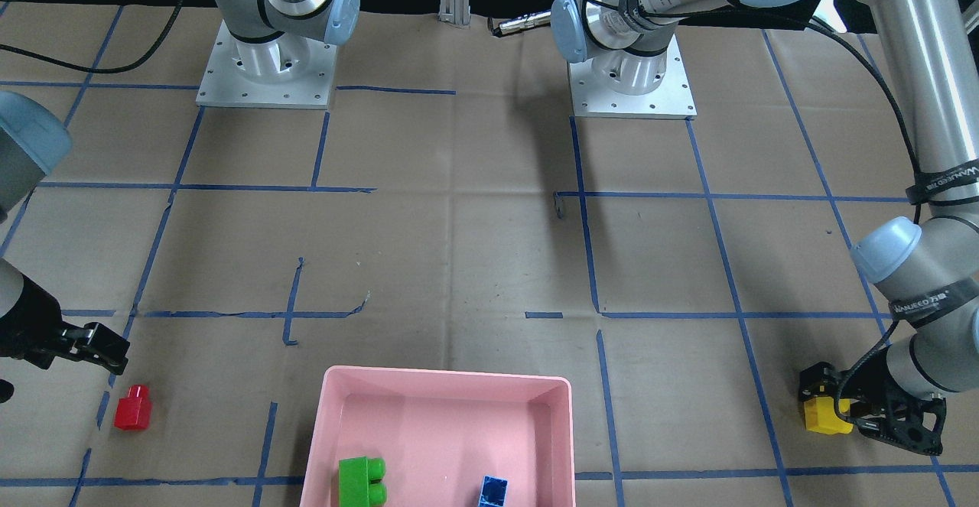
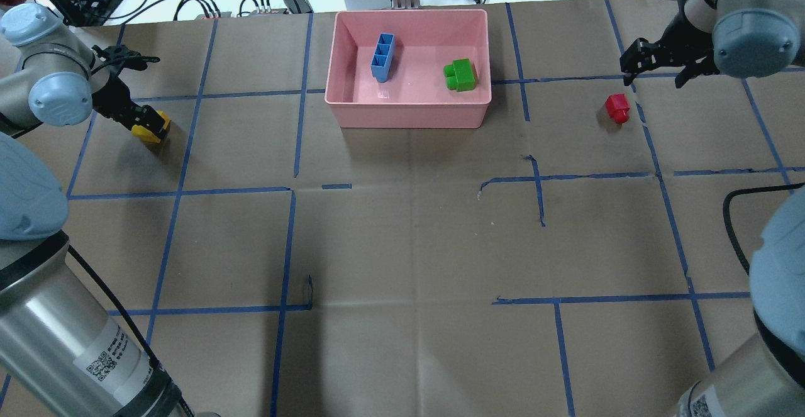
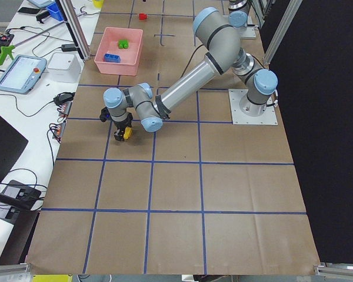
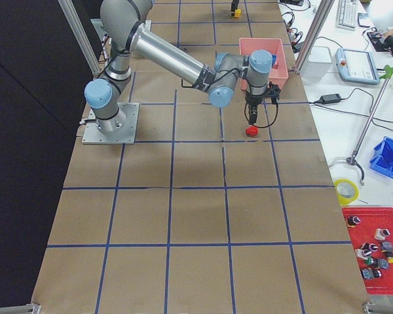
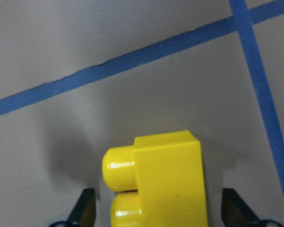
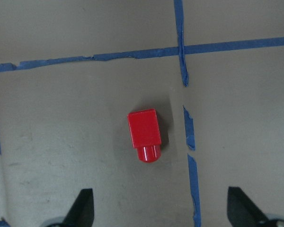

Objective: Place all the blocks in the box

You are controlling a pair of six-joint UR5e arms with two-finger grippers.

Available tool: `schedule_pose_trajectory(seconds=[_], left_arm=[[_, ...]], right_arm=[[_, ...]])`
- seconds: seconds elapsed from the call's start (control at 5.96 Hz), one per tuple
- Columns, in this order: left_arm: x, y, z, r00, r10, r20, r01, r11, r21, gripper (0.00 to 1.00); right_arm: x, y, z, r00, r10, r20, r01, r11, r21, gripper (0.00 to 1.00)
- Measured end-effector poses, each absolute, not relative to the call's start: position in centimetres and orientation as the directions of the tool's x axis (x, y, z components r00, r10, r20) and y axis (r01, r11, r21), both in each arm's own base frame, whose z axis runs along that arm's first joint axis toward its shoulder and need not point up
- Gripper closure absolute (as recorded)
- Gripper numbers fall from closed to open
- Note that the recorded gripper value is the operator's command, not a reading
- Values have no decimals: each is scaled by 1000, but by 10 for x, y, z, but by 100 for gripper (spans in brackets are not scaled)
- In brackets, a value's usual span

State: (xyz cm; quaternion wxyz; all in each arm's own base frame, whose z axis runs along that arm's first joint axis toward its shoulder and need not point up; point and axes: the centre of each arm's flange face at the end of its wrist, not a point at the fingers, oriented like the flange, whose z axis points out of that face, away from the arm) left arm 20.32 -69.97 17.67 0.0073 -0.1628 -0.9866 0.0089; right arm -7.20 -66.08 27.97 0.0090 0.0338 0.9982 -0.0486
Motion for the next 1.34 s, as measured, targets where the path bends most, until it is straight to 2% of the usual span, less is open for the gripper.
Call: schedule_pose_trajectory(seconds=[0.17,0.5,0.67,0.84,1.18,1.34], left_arm=[[205,-702,181,-949,315,4,315,949,-26,62],[205,-705,193,-951,310,-10,311,950,-40,85],[203,-706,196,-950,312,-14,312,949,-44,96],[202,-706,199,-949,314,-17,314,948,-45,100],[200,-708,212,-947,320,-28,321,945,-56,100],[193,-712,240,-943,330,-43,332,941,-72,100]], right_arm=[[-75,-668,248,-999,22,-24,24,994,-103,1],[-67,-682,208,-998,-58,-38,-52,989,-135,1],[-60,-688,195,-993,-91,-68,-79,984,-160,9],[-56,-693,189,-989,-111,-93,-93,979,-181,16],[-53,-693,183,-986,-133,-101,-113,977,-182,24],[-53,-691,182,-986,-136,-98,-118,978,-174,38]])
